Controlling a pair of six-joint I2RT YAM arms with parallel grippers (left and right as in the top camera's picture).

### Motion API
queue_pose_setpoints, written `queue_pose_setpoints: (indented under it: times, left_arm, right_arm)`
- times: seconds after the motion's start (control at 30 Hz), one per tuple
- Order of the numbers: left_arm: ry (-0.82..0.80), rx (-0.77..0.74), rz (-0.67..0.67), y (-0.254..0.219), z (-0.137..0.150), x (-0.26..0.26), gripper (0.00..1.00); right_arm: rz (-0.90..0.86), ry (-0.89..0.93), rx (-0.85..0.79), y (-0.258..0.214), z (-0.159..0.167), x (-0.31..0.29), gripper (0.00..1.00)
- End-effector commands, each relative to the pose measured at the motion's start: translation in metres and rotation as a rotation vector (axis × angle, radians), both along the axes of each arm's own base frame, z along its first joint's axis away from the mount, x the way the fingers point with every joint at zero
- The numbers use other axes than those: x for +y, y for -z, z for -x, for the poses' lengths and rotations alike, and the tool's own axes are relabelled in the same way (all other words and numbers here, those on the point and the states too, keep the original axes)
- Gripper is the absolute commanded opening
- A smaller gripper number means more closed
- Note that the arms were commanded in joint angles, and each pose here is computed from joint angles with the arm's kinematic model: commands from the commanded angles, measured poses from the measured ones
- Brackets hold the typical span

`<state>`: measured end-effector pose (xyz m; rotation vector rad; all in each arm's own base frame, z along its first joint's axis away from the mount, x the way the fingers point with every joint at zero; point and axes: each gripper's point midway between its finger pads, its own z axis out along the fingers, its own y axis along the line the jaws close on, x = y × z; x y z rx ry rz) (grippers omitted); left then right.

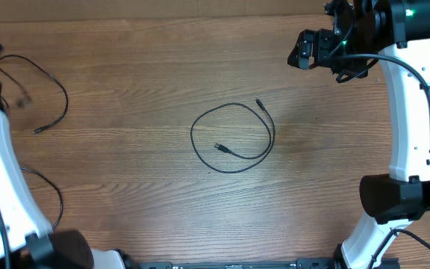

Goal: Untangle cables
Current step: 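Reach the left gripper to the coiled center cable and grasp it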

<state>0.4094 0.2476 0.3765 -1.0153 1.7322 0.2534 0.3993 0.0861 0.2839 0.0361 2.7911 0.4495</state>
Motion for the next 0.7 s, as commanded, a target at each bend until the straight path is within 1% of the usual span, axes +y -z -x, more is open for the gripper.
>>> queue_pose_setpoints:
  times: [0.0,0.07,0.13,0.2,0.23,0.27,0.3,0.33,0.37,0.4,0.5,0.6,0.63,0.67]
  left_arm:
    - [-0.074,-0.103,-0.135,-0.063,0.031,0.003,0.04]
    - [-0.073,-0.132,-0.176,-0.080,0.039,0.001,0.04]
    - [-0.076,-0.130,-0.181,-0.081,0.041,0.001,0.04]
    - [-0.079,-0.103,-0.170,-0.072,0.038,0.003,0.05]
    - [-0.080,-0.085,-0.163,-0.066,0.036,0.004,0.21]
    - [-0.081,-0.068,-0.156,-0.060,0.034,0.006,0.54]
    - [-0.081,-0.044,-0.145,-0.052,0.032,0.007,0.82]
    - [-0.079,-0.017,-0.133,-0.043,0.031,0.007,0.95]
    - [-0.078,0.001,-0.125,-0.038,0.030,0.008,0.99]
    - [-0.075,0.014,-0.119,-0.034,0.030,0.007,1.00]
    - [-0.018,0.062,-0.100,-0.024,0.030,-0.002,0.98]
    - [0.083,0.101,-0.052,-0.013,0.028,-0.024,0.93]
    - [0.105,0.109,-0.032,-0.009,0.027,-0.031,0.93]
    - [0.150,0.105,0.015,-0.004,0.024,-0.046,0.96]
  right_arm:
    - [0.008,0.001,-0.026,-0.005,-0.004,-0.002,1.00]
    - [0.008,0.001,-0.026,-0.005,-0.004,-0.002,1.00]
    - [0.008,0.001,-0.026,-0.005,-0.004,-0.002,1.00]
    - [0.007,0.001,-0.025,-0.005,-0.004,-0.002,1.00]
    - [0.008,0.001,-0.023,-0.005,-0.003,-0.002,1.00]
    - [0.008,0.001,-0.021,-0.004,-0.003,-0.002,1.00]
    - [0.008,0.001,-0.019,-0.004,-0.002,-0.002,1.00]
    - [0.009,0.001,-0.018,-0.004,-0.002,-0.002,1.00]
    - [0.009,0.001,-0.018,-0.004,-0.002,-0.002,1.00]
    - [0.009,0.001,-0.018,-0.004,-0.002,-0.002,1.00]
    - [0.008,0.001,-0.019,-0.004,-0.002,-0.002,1.00]
    - [0.008,0.001,-0.019,-0.004,-0.002,-0.002,1.00]
    - [0.009,0.001,-0.019,-0.004,-0.003,-0.002,1.00]
    - [0.009,0.001,-0.021,-0.004,-0.003,-0.002,1.00]
